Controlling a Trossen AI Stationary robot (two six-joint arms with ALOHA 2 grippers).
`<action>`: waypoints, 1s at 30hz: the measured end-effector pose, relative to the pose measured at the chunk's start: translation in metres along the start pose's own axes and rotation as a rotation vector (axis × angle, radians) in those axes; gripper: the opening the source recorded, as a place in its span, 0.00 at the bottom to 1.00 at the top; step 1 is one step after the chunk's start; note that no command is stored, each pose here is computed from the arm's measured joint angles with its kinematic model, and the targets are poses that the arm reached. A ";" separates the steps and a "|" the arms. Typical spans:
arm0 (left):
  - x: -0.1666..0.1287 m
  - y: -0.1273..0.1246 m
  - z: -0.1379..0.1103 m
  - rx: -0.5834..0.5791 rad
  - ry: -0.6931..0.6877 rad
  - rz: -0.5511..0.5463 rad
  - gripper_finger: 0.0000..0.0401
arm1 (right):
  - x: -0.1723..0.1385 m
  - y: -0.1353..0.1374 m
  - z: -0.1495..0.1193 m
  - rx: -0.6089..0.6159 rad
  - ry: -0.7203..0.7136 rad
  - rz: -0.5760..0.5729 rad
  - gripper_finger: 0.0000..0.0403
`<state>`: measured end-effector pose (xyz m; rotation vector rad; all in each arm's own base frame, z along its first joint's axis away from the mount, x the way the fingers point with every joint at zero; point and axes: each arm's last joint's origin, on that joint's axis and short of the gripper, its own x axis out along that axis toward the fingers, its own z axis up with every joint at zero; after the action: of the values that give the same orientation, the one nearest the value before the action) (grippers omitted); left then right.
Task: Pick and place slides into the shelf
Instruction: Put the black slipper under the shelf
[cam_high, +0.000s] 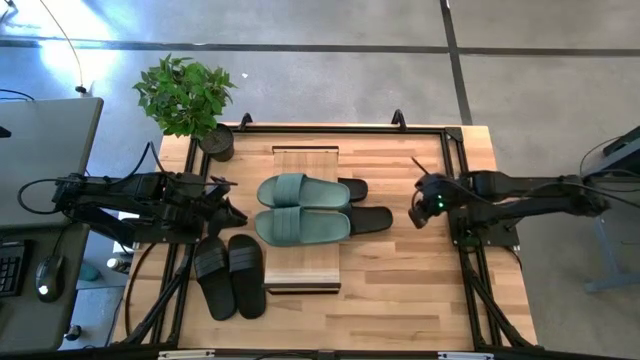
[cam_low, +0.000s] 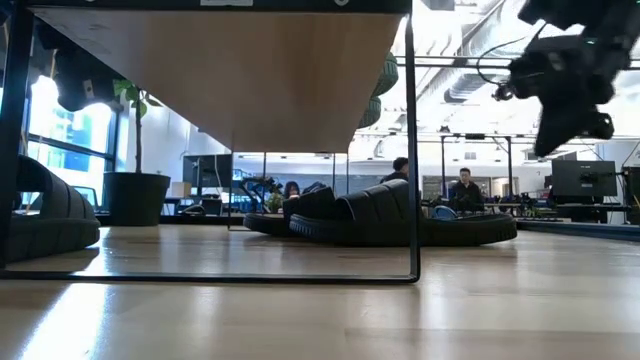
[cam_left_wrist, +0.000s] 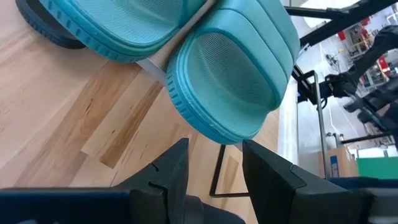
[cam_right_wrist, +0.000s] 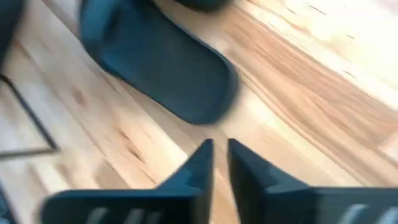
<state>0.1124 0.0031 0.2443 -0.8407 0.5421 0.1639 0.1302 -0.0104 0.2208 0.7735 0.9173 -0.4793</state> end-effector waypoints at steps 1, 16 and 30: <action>0.000 0.000 0.000 -0.004 -0.001 0.001 0.33 | 0.001 -0.002 -0.003 -0.019 0.005 -0.007 0.03; 0.000 0.000 0.001 -0.057 -0.021 0.016 0.33 | 0.075 -0.029 -0.035 0.003 -0.135 0.169 0.00; 0.000 0.001 0.001 -0.101 -0.044 0.035 0.33 | 0.096 -0.020 -0.029 -0.057 -0.144 0.205 0.00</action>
<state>0.1125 0.0047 0.2444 -0.9242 0.5103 0.2431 0.1524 -0.0057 0.1213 0.7617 0.7065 -0.3223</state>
